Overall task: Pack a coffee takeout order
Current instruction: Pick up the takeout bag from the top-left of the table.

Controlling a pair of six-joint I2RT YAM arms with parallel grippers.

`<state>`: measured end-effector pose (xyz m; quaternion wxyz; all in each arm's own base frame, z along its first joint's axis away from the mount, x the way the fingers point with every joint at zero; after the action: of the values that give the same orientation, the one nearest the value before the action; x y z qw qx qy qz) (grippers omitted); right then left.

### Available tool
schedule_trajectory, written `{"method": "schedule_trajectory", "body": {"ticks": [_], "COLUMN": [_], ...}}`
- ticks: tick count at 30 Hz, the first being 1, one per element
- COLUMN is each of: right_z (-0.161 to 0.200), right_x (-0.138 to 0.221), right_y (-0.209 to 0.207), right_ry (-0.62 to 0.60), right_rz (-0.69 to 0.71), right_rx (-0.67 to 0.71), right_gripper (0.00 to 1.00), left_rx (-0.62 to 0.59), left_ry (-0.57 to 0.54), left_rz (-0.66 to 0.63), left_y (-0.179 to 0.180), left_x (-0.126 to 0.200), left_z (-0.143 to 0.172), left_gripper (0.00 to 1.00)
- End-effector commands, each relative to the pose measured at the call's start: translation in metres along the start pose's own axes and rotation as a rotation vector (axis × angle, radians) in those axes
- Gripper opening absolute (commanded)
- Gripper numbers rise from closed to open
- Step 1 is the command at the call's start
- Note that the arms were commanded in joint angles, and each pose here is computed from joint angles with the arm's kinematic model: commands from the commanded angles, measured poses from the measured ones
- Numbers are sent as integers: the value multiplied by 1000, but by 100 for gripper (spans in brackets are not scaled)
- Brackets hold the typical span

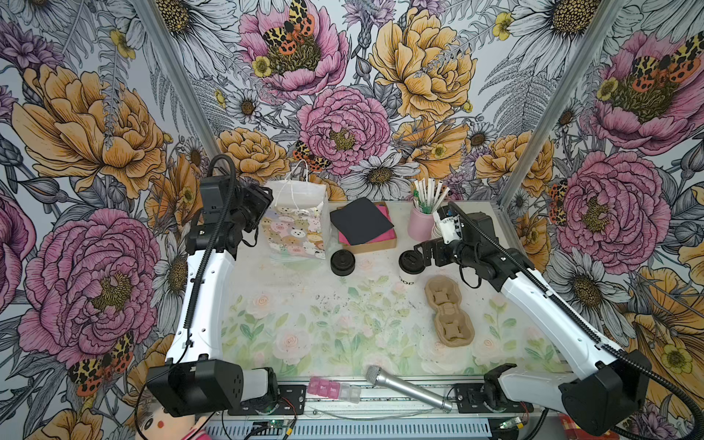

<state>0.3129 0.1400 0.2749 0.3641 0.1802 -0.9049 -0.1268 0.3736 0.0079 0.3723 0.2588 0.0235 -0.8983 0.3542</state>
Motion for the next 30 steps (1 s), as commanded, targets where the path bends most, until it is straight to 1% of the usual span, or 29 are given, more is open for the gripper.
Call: {"method": "schedule_trajectory", "body": {"ticks": [1, 4, 6, 11, 14, 25, 30], "right_z": [-5, -3, -1, 3, 4, 8, 10], "right_x": [6, 6, 7, 9, 9, 8, 7], "right_y": [4, 3, 1, -1, -2, -2, -3], "right_ry": [-38, -36, -35, -38, -38, -28, -22], "right_rz": [-24, -22, -18, -10, -8, -12, -10], "right_rx": [3, 7, 11, 15, 20, 24, 23], "right_gripper": [100, 99, 99, 99, 99, 100, 99], "left_rx": [53, 68, 69, 52, 65, 72, 80], "left_ry": [85, 108, 131, 179, 205, 225, 242], "left_rz": [-22, -23, -20, -73, -89, -125, -131], "left_y": [0, -1, -4, 1, 5, 8, 10], "left_x": [-8, -18, -25, -38, -46, -75, -84], "left_z": [9, 10, 11, 22, 28, 26, 28], "left_gripper": [62, 60, 57, 57, 56, 54, 48]}}
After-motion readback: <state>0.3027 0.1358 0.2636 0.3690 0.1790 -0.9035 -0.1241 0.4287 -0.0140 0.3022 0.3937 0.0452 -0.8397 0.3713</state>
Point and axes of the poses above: each gripper's point midway between its finger pads, its own x axis back along the fingers, its own y axis along the line the jaws close on, z = x × y, the point moved 4 cm from there along x, back along the fingers, and after that the axes turned 15 degrees about -x, right-handed, at the moved point
